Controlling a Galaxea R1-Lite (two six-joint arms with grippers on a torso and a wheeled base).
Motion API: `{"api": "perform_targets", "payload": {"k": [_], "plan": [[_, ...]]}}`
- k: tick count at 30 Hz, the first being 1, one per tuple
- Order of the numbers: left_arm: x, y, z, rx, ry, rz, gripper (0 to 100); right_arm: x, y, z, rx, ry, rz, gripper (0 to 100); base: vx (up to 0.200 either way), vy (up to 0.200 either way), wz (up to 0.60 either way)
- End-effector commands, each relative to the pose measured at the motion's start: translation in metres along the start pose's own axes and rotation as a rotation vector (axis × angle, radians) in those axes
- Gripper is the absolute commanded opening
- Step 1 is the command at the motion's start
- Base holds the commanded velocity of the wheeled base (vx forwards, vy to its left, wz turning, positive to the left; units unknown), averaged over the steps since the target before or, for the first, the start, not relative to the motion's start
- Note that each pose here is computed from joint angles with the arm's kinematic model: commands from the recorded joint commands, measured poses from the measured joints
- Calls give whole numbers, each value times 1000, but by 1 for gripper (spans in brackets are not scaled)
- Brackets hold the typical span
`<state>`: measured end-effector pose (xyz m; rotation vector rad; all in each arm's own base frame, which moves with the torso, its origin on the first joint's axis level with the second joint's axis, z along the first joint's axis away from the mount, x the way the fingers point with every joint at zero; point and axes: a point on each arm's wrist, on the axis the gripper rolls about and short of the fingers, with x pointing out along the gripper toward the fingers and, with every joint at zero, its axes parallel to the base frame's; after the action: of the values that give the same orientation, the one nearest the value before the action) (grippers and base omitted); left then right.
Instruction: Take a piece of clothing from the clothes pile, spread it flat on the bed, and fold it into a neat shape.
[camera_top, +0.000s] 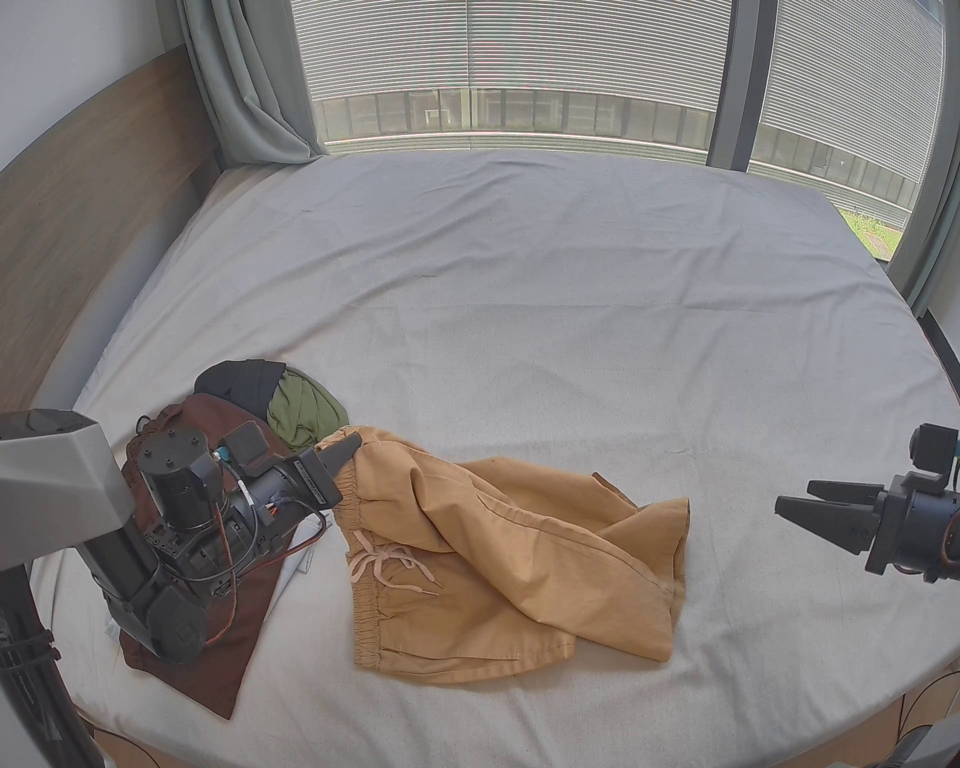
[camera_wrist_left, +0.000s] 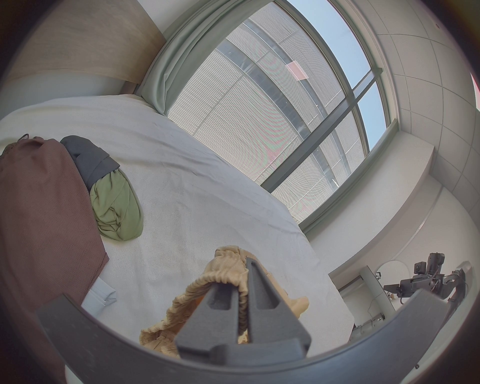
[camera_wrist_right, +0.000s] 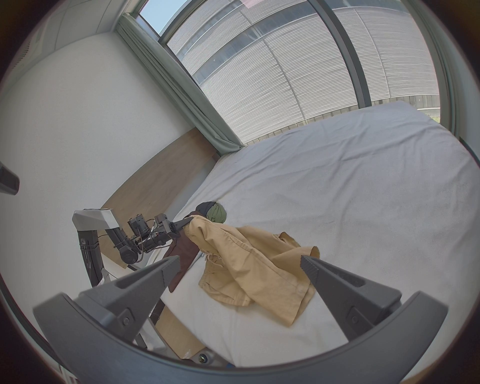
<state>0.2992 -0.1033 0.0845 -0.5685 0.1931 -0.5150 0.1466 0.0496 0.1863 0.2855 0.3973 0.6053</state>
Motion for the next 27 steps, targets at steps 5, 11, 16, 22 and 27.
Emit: {"api": "perform_targets", "payload": {"k": [5, 11, 16, 22, 27], "plan": [[-1, 4, -3, 42, 15, 9, 0, 20, -7, -5, 94, 41, 31, 100, 0, 0, 0], [0, 5, -5, 49, 21, 13, 0, 41, -20, -17, 142, 92, 7, 100, 0, 0, 0], [0, 8, -7, 71, 29, 21, 0, 58, -30, -25, 153, 104, -1, 100, 0, 0, 0], [-5, 16, -11, 114, 52, 49, 0, 73, -42, -38, 189, 132, -18, 100, 0, 0, 0], [-4, 29, -18, 176, 94, 59, 0, 79, -44, -39, 193, 118, -12, 100, 0, 0, 0]]}}
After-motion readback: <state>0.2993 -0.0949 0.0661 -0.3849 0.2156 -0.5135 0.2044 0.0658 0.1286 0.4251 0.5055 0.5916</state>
